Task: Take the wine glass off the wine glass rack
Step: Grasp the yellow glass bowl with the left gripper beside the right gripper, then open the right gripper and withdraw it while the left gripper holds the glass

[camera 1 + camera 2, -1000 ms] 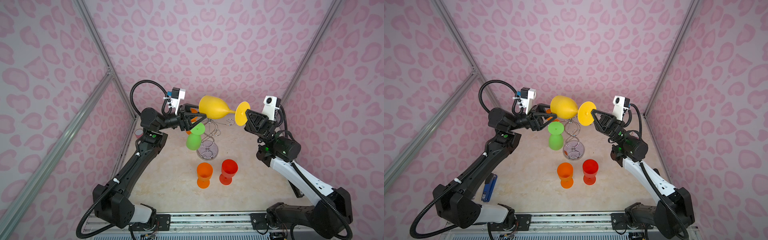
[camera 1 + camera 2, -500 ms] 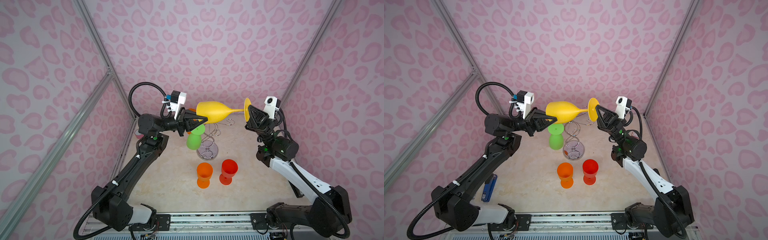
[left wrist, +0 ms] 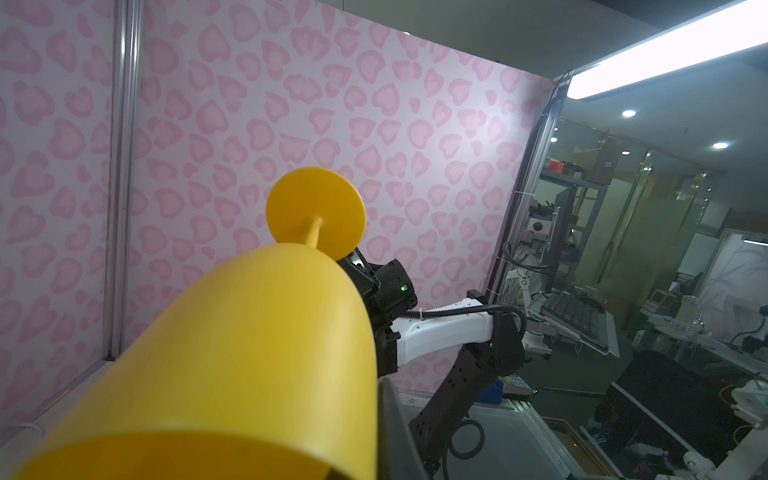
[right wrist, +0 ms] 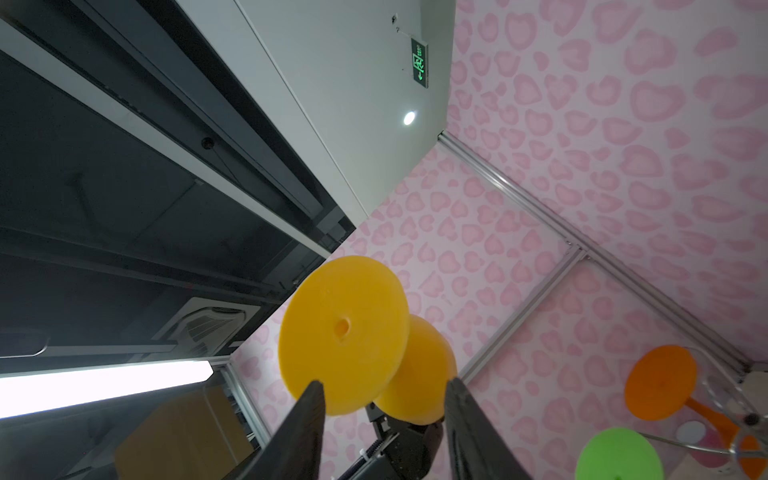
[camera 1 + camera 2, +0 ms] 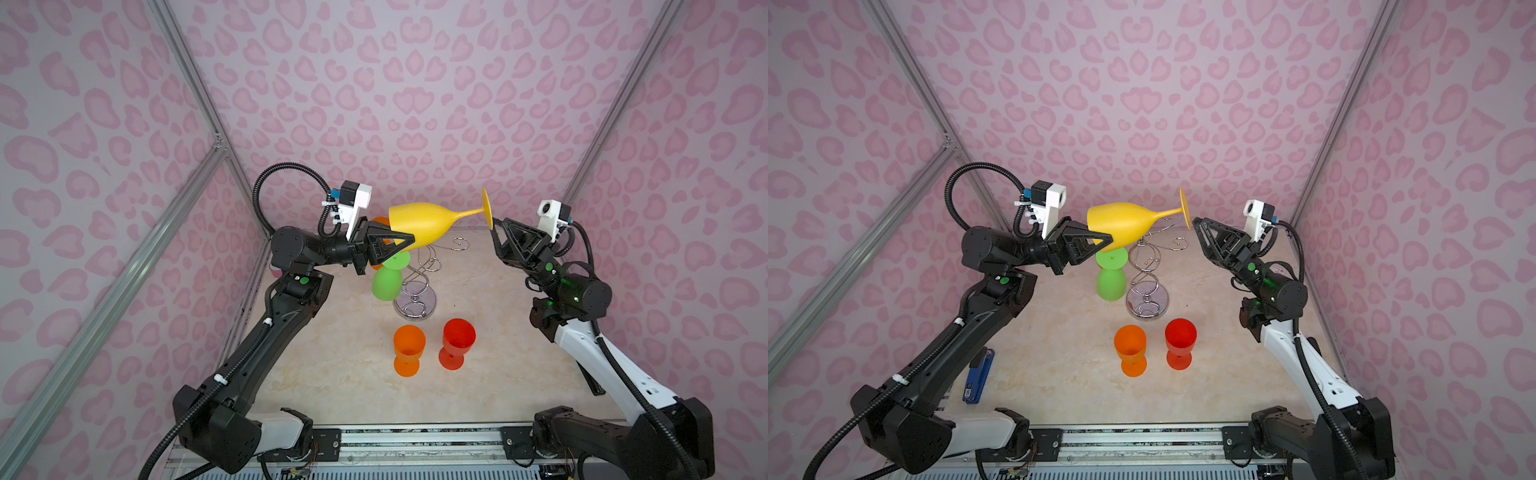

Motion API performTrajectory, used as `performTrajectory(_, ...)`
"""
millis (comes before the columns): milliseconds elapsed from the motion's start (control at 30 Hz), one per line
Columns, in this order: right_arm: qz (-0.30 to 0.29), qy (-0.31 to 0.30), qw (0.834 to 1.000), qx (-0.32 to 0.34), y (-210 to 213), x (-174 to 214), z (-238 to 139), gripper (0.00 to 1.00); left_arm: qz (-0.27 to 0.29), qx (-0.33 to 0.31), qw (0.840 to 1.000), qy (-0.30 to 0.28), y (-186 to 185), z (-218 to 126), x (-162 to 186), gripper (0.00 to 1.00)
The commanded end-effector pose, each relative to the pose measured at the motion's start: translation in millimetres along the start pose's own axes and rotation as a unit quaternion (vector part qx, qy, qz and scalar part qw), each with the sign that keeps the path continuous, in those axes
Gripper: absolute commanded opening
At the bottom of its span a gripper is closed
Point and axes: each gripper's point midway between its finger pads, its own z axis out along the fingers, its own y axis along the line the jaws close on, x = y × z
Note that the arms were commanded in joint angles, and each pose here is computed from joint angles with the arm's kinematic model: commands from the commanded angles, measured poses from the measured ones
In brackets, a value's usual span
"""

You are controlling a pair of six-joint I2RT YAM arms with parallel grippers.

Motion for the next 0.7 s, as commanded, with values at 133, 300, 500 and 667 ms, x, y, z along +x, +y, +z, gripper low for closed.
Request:
performTrajectory(133, -0.183, 0.016, 0.930, 0.318, -56.5, -8.2, -56.2, 0.48, 0.055, -0.091, 0.992, 0.065, -12.2, -10.8, -1.7, 0.02)
performTrajectory(300, -0.241, 0.012, 0.868, 0.435, -64.8, -18.1, -100.2, 0.47, 0.058, -0.181, 0.978, 0.088, -28.0, -31.4, -5.5, 0.02)
performTrajectory(500, -0.217, -0.003, 0.854, 0.473, -85.2, -20.6, -130.1, 0.45, 0.023, -0.300, 0.944, 0.133, -52.0, -73.4, 16.8, 0.02)
performTrajectory(667, -0.197, -0.010, 0.853, 0.484, -99.3, -21.8, -140.9, 0.44, 0.005, -0.389, 0.907, 0.163, -72.9, -115.0, 34.3, 0.02)
